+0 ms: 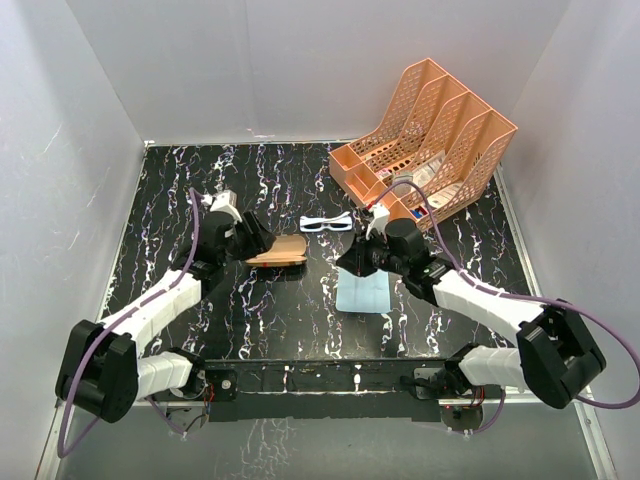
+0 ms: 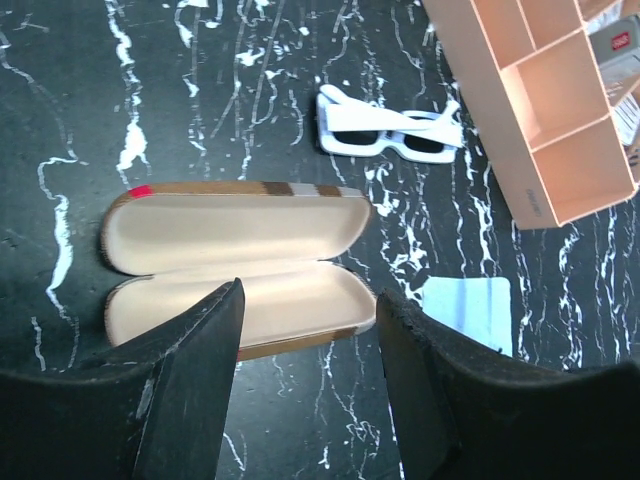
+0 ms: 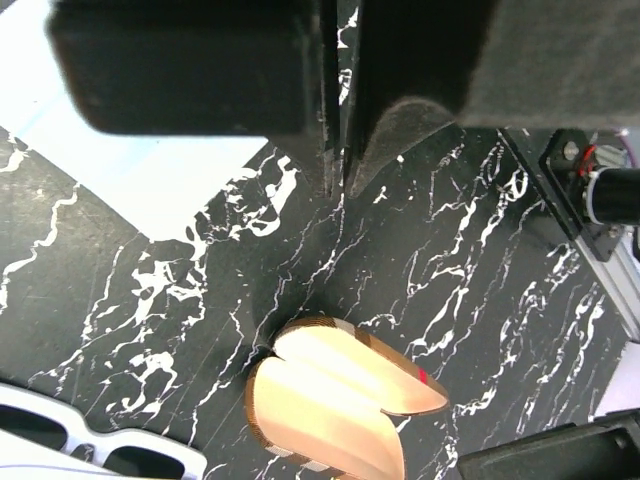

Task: Organize the sunglasses
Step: Adjust the sunglasses case at the center of the board.

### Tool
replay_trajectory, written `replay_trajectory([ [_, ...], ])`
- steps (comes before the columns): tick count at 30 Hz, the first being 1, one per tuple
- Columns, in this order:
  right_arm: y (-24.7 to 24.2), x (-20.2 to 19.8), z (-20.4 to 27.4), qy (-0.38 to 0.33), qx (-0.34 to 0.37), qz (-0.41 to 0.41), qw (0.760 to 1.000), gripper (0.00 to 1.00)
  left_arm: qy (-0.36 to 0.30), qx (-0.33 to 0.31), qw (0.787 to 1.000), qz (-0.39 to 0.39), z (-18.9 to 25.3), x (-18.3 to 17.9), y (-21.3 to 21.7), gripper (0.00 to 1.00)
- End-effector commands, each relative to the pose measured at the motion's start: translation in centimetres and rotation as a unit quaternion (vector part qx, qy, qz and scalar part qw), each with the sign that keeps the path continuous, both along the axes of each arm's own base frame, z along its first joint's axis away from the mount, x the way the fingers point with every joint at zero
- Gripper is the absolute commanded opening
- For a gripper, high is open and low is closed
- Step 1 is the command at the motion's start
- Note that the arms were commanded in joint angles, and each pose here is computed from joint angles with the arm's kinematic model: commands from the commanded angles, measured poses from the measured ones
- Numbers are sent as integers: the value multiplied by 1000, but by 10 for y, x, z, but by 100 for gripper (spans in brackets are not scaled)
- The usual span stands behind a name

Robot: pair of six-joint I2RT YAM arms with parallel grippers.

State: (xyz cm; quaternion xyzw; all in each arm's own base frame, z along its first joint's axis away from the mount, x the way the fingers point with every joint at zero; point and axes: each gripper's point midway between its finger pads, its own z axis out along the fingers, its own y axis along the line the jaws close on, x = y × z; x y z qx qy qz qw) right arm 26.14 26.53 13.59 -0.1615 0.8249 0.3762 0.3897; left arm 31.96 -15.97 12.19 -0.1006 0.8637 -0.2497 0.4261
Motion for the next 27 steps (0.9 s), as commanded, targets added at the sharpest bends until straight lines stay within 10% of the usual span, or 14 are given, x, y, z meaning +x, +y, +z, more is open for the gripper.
replay_trajectory([
  [1,-7,-1,1,-20,-7,-12,1000,11,-26,-7,999,-30,23,-2,-17,54],
  [5,-12,-5,-4,-17,-10,-15,1000,0,-21,0,999,-49,19,-5,-31,54],
  [27,-88,-24,-53,64,-89,-200,974,10,-4,23,987,-156,-12,-41,-106,54],
])
